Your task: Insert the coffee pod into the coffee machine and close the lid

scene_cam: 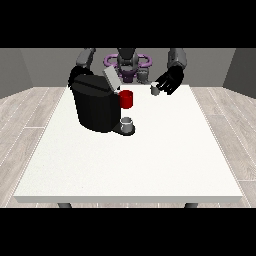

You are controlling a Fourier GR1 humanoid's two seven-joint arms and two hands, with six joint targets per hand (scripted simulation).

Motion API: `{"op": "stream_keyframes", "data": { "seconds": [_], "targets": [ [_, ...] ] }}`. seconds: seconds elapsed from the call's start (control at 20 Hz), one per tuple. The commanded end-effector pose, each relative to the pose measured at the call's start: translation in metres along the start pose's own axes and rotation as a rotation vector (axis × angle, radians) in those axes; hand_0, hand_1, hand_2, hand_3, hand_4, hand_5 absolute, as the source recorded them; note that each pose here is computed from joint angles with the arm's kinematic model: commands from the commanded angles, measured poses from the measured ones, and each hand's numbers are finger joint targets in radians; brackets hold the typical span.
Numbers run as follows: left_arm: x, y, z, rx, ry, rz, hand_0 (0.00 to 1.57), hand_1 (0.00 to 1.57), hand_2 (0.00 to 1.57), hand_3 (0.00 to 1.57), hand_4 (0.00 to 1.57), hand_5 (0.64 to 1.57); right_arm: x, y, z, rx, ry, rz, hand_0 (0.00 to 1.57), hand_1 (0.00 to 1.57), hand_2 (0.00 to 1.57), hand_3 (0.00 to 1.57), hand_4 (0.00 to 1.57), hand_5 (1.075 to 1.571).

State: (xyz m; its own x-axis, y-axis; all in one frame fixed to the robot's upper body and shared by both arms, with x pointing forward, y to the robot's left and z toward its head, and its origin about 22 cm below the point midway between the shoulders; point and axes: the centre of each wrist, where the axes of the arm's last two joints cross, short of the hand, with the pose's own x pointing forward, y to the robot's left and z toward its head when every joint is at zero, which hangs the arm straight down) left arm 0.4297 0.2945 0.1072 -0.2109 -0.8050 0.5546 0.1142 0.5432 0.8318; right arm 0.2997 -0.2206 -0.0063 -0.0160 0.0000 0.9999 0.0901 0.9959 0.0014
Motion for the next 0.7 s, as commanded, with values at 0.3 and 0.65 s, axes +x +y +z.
{"op": "stream_keyframes", "data": {
  "seconds": [0.3, 0.65],
  "targets": [
    [0.026, 0.064, -0.014, 0.119, 0.003, 0.007, 1.25, 1.25, 1.29, 1.24, 0.51, 1.571, 0.018, 0.019, 0.002, 0.074, -0.055, 0.006, 0.0, 0.0, 0.0, 0.0, 0.53, 1.571],
    [0.061, 0.089, -0.028, 0.171, -0.031, -0.005, 1.26, 1.26, 1.32, 1.26, 0.49, 1.571, 0.03, 0.012, -0.005, 0.066, -0.095, 0.026, 0.0, 0.0, 0.0, 0.0, 0.51, 1.571]
  ]
}}
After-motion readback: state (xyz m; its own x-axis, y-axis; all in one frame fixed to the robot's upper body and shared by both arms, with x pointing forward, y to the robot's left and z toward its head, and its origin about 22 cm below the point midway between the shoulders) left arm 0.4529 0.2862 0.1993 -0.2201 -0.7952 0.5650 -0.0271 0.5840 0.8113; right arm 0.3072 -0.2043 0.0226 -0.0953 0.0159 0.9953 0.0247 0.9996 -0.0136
